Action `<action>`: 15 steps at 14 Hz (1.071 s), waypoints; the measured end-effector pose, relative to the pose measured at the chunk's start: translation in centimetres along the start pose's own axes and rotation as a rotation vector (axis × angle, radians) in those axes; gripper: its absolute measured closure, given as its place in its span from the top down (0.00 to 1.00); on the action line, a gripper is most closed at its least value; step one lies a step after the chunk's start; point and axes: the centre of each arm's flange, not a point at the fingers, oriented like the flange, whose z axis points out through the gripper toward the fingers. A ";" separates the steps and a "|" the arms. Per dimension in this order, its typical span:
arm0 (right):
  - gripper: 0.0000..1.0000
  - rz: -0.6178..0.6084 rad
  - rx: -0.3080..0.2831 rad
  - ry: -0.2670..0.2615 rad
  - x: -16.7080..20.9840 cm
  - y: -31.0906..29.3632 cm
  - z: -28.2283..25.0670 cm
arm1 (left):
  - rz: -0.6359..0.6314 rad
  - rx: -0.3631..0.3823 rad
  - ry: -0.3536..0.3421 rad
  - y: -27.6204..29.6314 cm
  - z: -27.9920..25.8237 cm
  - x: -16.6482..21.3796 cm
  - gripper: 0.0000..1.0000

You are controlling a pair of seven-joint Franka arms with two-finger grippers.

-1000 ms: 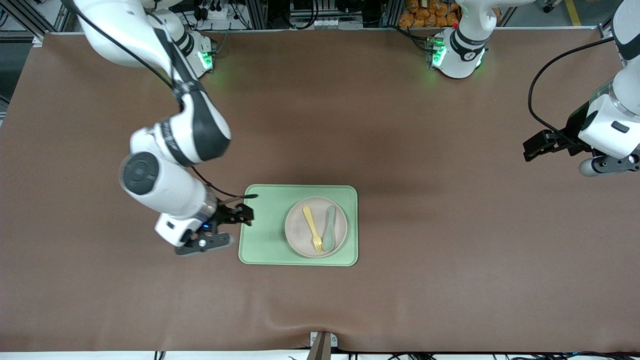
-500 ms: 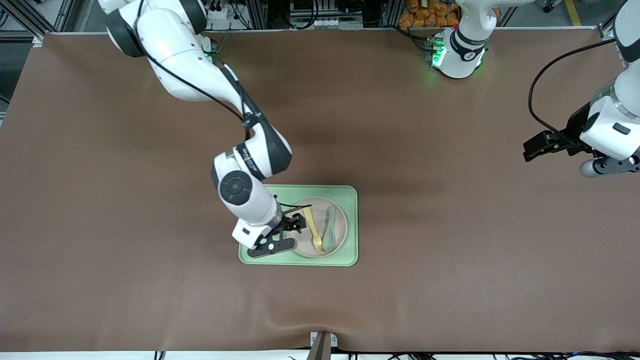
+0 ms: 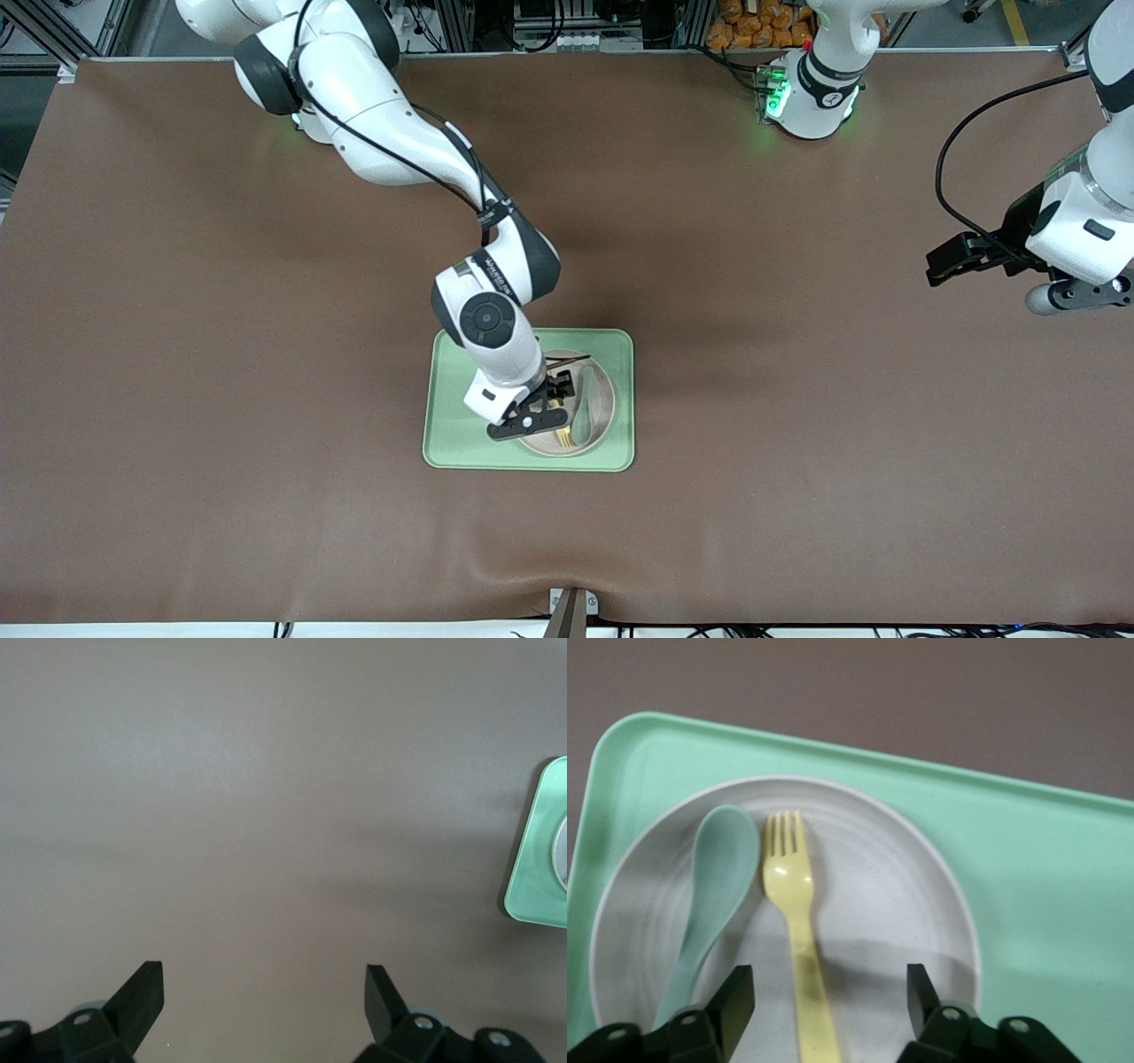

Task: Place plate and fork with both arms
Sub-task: 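Lower the right gripper and grasp the yellow fork's handle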

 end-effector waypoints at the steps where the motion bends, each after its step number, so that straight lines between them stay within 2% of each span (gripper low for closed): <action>1: 0.77 -0.009 -0.009 0.002 -0.3 -0.5 0.1 | 0.000 0.000 0.000 0.0 0.0 0.0 1.00; 5: 0.74 -0.046 -0.071 -0.006 -0.6 -0.1 0.9 | 0.000 0.000 -0.001 0.0 0.0 0.0 1.00; 10: 0.67 -0.055 -0.084 -0.026 -1.3 -0.3 2.7 | 0.000 0.001 -0.003 0.0 0.1 0.0 1.00; 15: 0.66 -0.061 -0.083 -0.025 -1.4 -0.7 2.6 | 0.000 0.002 -0.007 0.0 0.3 0.0 1.00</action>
